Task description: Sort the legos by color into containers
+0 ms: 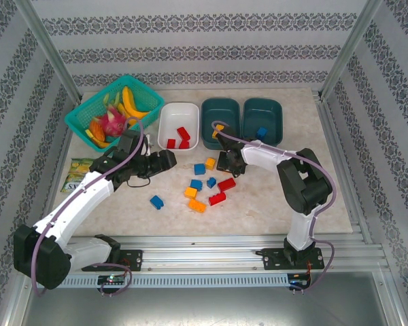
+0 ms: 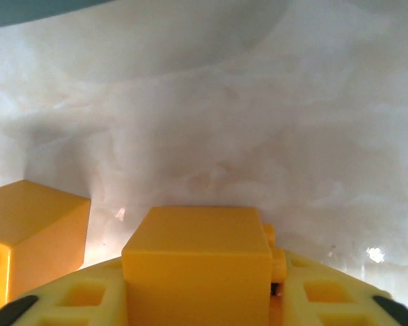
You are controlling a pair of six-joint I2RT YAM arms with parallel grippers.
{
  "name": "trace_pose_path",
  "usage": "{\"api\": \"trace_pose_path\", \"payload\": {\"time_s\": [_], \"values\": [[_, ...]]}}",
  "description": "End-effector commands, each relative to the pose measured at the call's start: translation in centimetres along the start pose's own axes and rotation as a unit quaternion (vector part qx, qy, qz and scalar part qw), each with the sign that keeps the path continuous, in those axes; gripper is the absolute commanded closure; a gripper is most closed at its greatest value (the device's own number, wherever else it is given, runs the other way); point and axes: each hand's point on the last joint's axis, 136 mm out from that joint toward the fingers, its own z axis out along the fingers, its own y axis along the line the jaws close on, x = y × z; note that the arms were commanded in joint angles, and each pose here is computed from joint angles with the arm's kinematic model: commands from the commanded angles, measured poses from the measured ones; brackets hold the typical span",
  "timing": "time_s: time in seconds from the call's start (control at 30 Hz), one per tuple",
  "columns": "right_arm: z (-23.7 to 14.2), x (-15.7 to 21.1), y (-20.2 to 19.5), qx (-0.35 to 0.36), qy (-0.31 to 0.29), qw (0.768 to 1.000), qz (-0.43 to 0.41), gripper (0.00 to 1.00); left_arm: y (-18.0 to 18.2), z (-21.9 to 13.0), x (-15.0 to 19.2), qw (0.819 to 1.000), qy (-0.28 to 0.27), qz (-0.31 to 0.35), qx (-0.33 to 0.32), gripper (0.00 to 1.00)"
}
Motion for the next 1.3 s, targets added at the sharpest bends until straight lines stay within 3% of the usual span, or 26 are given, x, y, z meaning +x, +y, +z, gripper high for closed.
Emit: {"api": "trace_pose_path", "payload": {"time_s": [0.0, 0.2, 0.33, 0.7, 1.07, 1.27], "values": [[-1.9, -1.2, -0.3, 0.015, -0.03, 0.999, -0.027, 0.69, -0.9, 0.2, -0.1, 1.0, -0.008, 0.005, 0.018, 0.27], [-8.6, -2.9, 1.0, 0.011, -0.098, 0.99, -0.098, 0.71, -2.6, 0.8, -1.1, 0.999, -0.011, 0.006, 0.037, 0.27], [-11.0, -6.3, 1.8, 0.014, -0.132, 0.983, -0.127, 0.72, -4.5, 1.7, -3.2, 0.998, -0.023, 0.001, 0.06, 0.27], [-5.8, -14.3, 2.4, 0.052, -0.077, 0.987, -0.13, 0.72, -9.0, 5.4, -8.8, 0.995, -0.025, 0.014, 0.098, 0.27], [0.3, -14.7, 2.5, 0.058, -0.015, 0.991, -0.115, 0.71, -9.9, 7.2, -10.3, 0.995, -0.018, 0.022, 0.098, 0.28], [2.0, -13.9, 2.6, 0.052, 0.01, 0.993, -0.101, 0.63, -8.8, 6.7, -9.6, 0.997, -0.019, 0.018, 0.079, 0.28]]}}
